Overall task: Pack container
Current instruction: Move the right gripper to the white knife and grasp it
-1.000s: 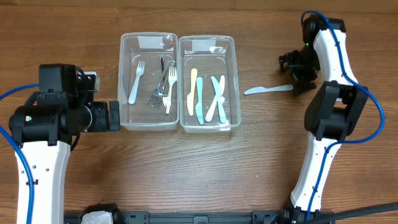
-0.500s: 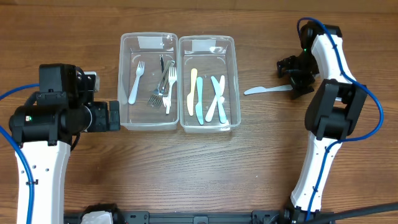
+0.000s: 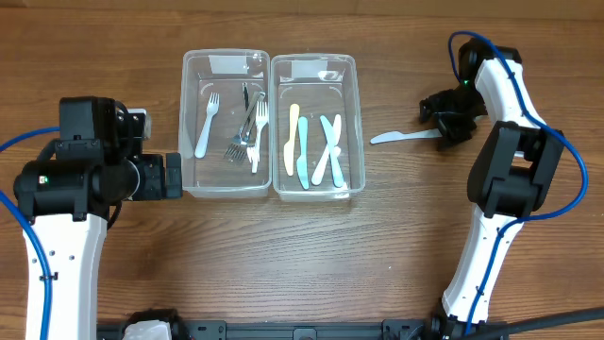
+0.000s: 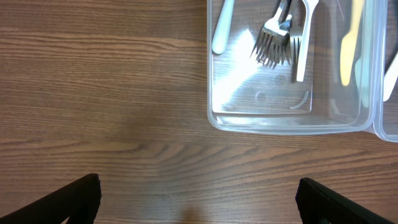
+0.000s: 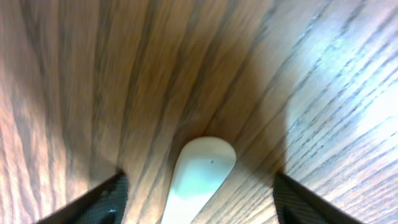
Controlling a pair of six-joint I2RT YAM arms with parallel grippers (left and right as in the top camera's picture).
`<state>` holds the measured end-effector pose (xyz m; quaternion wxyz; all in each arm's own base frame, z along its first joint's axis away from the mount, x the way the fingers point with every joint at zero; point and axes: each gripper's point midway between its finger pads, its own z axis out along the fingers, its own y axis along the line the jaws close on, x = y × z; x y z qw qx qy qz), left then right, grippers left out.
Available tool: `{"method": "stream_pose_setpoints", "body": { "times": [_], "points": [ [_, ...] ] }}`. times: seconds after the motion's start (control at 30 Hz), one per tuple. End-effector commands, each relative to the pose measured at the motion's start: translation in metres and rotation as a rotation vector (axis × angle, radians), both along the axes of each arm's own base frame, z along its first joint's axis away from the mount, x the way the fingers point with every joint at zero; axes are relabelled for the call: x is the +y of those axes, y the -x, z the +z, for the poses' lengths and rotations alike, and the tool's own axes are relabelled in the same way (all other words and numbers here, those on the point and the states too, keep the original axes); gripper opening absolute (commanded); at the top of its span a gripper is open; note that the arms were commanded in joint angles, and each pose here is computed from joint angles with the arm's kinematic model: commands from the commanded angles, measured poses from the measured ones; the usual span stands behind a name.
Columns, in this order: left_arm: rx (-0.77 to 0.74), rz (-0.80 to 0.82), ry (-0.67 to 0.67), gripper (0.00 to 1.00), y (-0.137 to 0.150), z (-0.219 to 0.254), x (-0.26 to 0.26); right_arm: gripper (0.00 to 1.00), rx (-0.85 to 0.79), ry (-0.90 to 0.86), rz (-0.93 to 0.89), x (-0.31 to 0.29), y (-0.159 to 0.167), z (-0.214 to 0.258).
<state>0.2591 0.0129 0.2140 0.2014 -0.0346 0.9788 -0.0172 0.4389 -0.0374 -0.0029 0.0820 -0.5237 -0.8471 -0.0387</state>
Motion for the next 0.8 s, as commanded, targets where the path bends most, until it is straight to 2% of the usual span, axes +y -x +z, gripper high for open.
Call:
{"method": "stream_pose_setpoints", "body": {
  "times": [0.0,0.13,0.33,0.4,0.77],
  "points": [
    [-0.001,-0.024,0.009,1.0,0.0001,-0.0004,-0.0031,0.65,0.177,-0.024,0.047,0.0211,0.0362,-0.0605],
    [-0.001,-0.025,0.009,1.0,0.0002,-0.0004,-0.003,0.45,0.175,-0.043,0.046,0.0254,0.0356,-0.0601],
    [0.0,-0.025,0.009,1.0,0.0003,-0.0004,-0.003,0.31,0.175,-0.042,0.046,0.0253,0.0357,-0.06],
    [0.0,-0.025,0.009,1.0,0.0003,-0.0004,-0.003,0.2,0.175,-0.042,0.046,0.0253,0.0356,-0.0601],
    [0.0,-0.025,0.009,1.0,0.0003,-0.0004,-0.003,0.17,0.168,-0.036,0.048,0.0242,0.034,-0.0607]
  ]
}}
